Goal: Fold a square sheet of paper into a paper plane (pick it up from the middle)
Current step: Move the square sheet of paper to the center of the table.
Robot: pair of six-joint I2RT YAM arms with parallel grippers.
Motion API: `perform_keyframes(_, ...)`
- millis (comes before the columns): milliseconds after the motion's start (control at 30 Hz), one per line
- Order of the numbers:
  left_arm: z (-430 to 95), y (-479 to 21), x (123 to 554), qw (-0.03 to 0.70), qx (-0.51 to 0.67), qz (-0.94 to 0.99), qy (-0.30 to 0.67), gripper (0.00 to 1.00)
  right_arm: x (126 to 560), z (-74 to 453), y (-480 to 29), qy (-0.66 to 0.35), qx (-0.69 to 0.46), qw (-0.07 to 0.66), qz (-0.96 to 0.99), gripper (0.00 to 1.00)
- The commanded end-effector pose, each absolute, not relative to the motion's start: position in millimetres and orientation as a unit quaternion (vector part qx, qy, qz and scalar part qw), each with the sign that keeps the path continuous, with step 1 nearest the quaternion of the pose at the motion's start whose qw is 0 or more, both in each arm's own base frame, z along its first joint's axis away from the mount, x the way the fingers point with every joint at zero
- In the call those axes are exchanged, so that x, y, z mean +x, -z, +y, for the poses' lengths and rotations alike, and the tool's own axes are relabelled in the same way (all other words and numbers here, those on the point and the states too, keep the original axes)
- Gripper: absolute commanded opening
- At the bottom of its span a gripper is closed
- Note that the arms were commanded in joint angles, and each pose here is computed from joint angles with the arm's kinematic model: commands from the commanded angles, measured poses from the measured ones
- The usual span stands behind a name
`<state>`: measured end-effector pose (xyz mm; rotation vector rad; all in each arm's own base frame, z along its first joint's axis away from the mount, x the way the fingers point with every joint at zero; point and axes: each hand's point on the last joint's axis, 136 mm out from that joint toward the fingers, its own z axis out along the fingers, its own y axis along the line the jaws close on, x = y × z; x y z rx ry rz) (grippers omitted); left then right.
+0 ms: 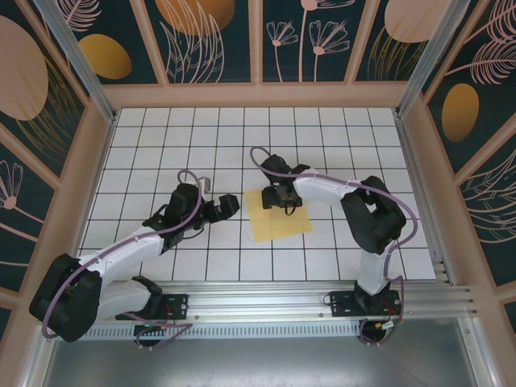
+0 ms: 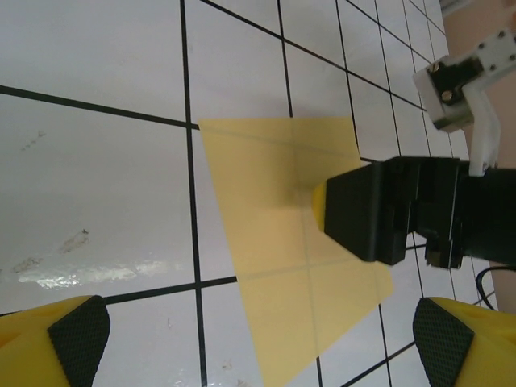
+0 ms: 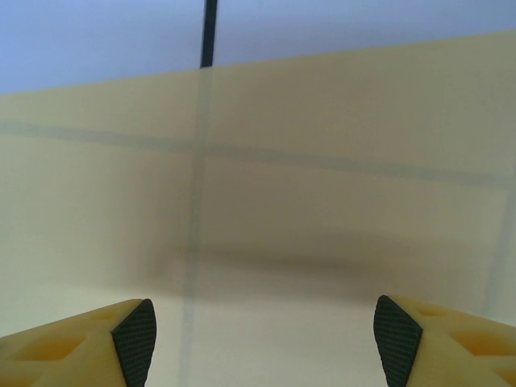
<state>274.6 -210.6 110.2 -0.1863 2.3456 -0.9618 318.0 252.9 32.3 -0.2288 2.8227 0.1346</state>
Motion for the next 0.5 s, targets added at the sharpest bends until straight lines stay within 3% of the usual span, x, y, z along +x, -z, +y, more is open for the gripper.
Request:
perform_keyframes(0,-204.3,-112.5,281.4,0.318,-0.093,0.875,0.354,0.99,313.5,254.9,-32.9,-0.03,-0.108,0.132,0.985,0.77)
perform_keyframes(467,-199.8,-112.0,282.0,0.328,-0.101,0.871,0.351,0.99,299.5,259.1,-9.6,-0.035,-0.111,0.094,0.989,0.83)
